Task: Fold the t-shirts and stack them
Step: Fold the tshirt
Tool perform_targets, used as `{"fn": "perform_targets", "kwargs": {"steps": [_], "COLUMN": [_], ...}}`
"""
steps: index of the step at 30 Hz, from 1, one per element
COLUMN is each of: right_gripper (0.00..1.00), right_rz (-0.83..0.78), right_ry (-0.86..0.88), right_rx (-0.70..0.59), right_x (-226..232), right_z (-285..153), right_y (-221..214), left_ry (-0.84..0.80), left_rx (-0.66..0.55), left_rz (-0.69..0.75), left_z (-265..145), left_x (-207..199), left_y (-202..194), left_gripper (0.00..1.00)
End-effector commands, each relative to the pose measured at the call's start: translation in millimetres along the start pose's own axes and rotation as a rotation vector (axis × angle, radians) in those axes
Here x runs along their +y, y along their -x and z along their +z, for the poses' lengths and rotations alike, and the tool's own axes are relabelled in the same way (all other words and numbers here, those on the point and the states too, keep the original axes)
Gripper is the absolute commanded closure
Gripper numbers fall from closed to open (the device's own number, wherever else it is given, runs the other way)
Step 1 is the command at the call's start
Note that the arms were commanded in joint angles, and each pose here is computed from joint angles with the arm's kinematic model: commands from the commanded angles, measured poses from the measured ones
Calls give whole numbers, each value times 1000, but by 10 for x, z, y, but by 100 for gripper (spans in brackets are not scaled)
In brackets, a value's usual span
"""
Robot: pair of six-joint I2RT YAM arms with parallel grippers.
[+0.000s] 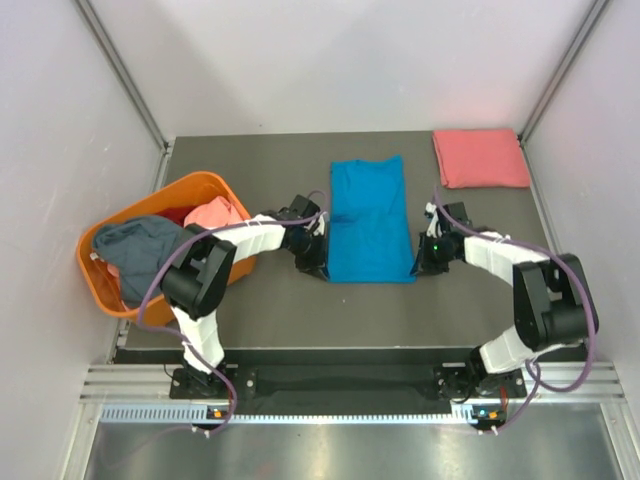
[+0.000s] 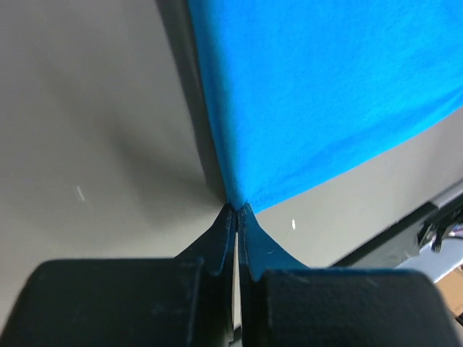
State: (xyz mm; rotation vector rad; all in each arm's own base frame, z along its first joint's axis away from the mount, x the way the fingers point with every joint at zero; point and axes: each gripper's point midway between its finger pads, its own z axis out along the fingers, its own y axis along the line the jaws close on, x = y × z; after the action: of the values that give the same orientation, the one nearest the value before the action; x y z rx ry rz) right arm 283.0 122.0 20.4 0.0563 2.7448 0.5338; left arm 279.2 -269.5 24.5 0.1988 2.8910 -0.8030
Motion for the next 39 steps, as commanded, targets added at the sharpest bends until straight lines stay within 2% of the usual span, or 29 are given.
{"fn": "perform_targets", "kwargs": {"steps": [1,3,5,6,7,8,14,16,17,20,25,26,29,34,39], "right_gripper": [100,100,95,85,80,76,70,73,79,88,91,92,93,96,97], "right_rz": [9,14,17,13,17,18,20,13,13,24,-23,-11,-10,19,17], "right_ry": [-54,-78,-86,-82,-78,-78,-110,-86,-67,24,125,103,128,80,78], "right_rx": [-23,-32,-37,-54,-61,-69,-135,-155,-158,-171,-244,-206,-206,-261,-246], "right_x": [-116,-159,-174,-152,-141,-126,-67,9,49,242,447,374,426,371,296], "right_z": [-132,-199,-242,-285,-309,-336,-546,-573,-560,-490,-315,-148,1,107,307], "right_y": [-142,-214,-251,-231,-219,-202,93,226,261,421,869,869,1061,1354,1440], "left_ry": [68,72,68,49,50,54,115,92,63,62,0,-4,8,110,142], "left_rx": [-14,-28,-26,-28,-24,-24,-105,-104,-121,-128,-140,-145,-168,-241,-228], "left_rz": [-21,-20,-5,13,23,31,78,97,120,142,165,168,184,176,143], "left_z": [-200,-269,-304,-343,-359,-375,-542,-510,-538,-374,-147,-76,47,42,184], "left_x": [72,51,10,-51,-61,-66,-167,-239,-335,-363,-529,-539,-545,-385,-169], "left_y": [-174,-230,-278,-280,-294,-289,95,180,282,487,789,876,1099,1463,1533], "left_gripper": [100,99,90,85,82,82,80,80,80,80,82,82,82,83,83]}}
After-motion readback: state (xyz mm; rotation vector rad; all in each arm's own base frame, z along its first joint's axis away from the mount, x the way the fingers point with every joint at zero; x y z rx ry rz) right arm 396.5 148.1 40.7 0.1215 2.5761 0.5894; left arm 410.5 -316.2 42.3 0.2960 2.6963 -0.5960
